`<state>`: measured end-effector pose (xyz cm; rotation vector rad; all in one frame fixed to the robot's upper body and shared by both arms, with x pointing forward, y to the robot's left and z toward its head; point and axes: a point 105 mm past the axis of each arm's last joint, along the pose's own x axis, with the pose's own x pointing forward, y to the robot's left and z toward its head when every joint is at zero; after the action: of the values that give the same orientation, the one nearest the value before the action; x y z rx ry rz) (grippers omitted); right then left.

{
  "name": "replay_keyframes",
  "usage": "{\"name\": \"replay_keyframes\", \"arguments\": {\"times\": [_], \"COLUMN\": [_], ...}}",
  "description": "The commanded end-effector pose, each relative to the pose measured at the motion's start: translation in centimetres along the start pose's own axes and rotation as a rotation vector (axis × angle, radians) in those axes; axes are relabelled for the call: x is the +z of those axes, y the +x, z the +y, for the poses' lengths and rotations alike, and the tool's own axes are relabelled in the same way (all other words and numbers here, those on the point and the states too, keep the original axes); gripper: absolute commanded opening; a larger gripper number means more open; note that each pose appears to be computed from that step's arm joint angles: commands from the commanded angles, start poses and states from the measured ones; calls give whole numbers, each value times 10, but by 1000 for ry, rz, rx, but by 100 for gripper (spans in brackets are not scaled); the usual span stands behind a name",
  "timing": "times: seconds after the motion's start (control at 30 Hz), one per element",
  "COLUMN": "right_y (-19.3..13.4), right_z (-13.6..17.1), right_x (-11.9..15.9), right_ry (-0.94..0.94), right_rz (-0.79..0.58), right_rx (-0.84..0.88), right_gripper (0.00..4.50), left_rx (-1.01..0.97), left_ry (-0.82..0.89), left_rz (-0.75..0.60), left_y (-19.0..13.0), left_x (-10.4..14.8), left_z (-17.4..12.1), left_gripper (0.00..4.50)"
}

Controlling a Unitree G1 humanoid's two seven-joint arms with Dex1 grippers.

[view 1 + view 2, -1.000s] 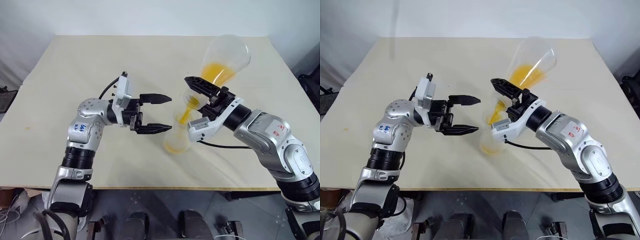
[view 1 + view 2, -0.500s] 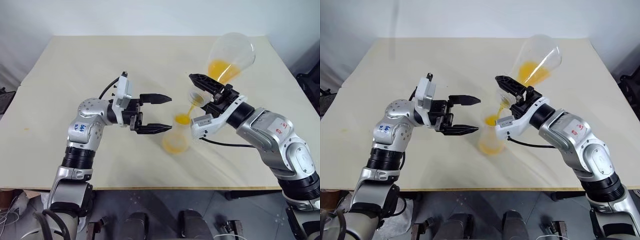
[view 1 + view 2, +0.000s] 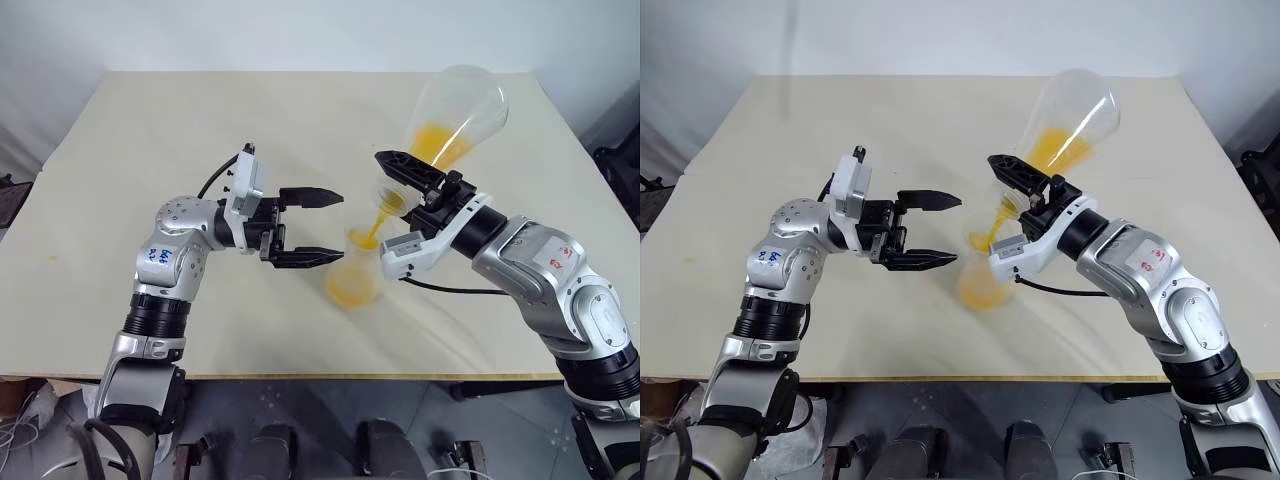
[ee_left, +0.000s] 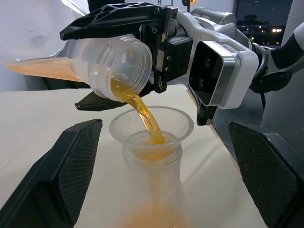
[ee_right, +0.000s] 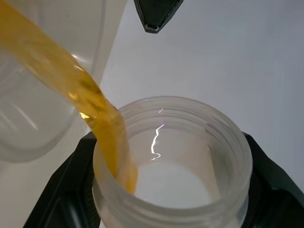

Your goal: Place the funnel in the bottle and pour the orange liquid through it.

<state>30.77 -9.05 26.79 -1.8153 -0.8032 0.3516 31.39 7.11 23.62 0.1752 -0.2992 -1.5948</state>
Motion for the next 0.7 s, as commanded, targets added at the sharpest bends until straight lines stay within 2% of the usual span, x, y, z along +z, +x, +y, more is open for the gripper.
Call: {"name": "replay_keyframes", "arguments": {"times": [0.03,0.7], "right_y": [-2,-1], "right_z": [-18,-16], "right_x": [-6,-6], "right_ry": [-40,-33], "right_rz": [19,14], "right_rx": [-72,-66], "right_gripper": [284,284], "left_rx": [-11,-3], "left_ry": [44,43], "left_rz": [-4,-4], "left_y": [1,0], "left_x": [9,9], "left_z": [0,-1], "left_gripper": [450,450]}}
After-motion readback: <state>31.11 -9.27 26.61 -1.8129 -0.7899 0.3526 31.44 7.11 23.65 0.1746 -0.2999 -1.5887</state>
